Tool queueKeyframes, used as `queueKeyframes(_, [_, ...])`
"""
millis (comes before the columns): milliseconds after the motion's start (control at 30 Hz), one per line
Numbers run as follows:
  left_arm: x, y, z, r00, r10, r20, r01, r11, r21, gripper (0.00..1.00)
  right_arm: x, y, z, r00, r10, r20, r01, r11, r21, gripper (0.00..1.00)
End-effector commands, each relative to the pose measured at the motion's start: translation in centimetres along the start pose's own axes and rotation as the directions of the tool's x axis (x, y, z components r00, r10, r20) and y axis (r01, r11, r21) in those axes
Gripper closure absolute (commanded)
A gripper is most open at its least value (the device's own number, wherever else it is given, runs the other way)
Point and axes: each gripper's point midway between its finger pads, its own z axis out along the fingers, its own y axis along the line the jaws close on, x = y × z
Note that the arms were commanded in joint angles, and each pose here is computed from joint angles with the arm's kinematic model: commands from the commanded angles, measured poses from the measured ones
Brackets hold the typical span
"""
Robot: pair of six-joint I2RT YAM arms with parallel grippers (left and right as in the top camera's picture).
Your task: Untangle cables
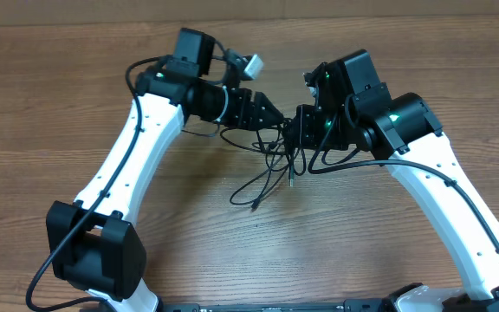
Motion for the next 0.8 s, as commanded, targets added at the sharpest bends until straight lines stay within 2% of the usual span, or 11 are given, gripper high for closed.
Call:
queueKeyframes(0, [-0.1, 0.0, 0.9, 1.000, 0.018, -0.009, -0.018, 0.999, -0.050, 0.41, -0.6, 2.1, -2.0, 1.000, -0.014, 0.024, 0.016, 0.995, -0.101, 0.96])
queueKeyframes(167, [-0.2, 1.6, 1.0, 1.000, -0.014, 0.004, 0.014, 0.988, -0.152, 0.46, -0.1, 2.9, -2.4, 0.999, -0.048, -0.013, 0.044, 0.981, -0.188, 0.96])
queueKeyframes(267, [-0.5, 1.5, 1.1, 1.000, -0.013, 0.012, 0.015, 0.988, -0.154, 0.46, 0.1, 3.1, -2.5, 0.999, -0.047, -0.023, 0.042, 0.979, -0.201, 0.96])
queueKeyframes(433, [0.1, -0.6, 1.6, 0.995, 0.097, -0.022, -0.098, 0.994, -0.046, 0.47, -0.1, 2.8, -2.6, 0.999, -0.033, -0.020, 0.028, 0.979, -0.200, 0.96])
queueKeyframes(633, [0.4, -1.5, 1.6, 0.987, 0.161, -0.030, -0.160, 0.987, 0.013, 0.48, -0.4, 2.3, -3.0, 1.000, -0.008, -0.025, 0.003, 0.978, -0.211, 0.96])
queueKeyframes(767, [1.2, -3.2, 1.2, 0.968, 0.247, -0.033, -0.241, 0.961, 0.134, 0.48, -1.2, 1.1, -3.6, 0.999, 0.037, -0.016, -0.039, 0.977, -0.209, 0.96])
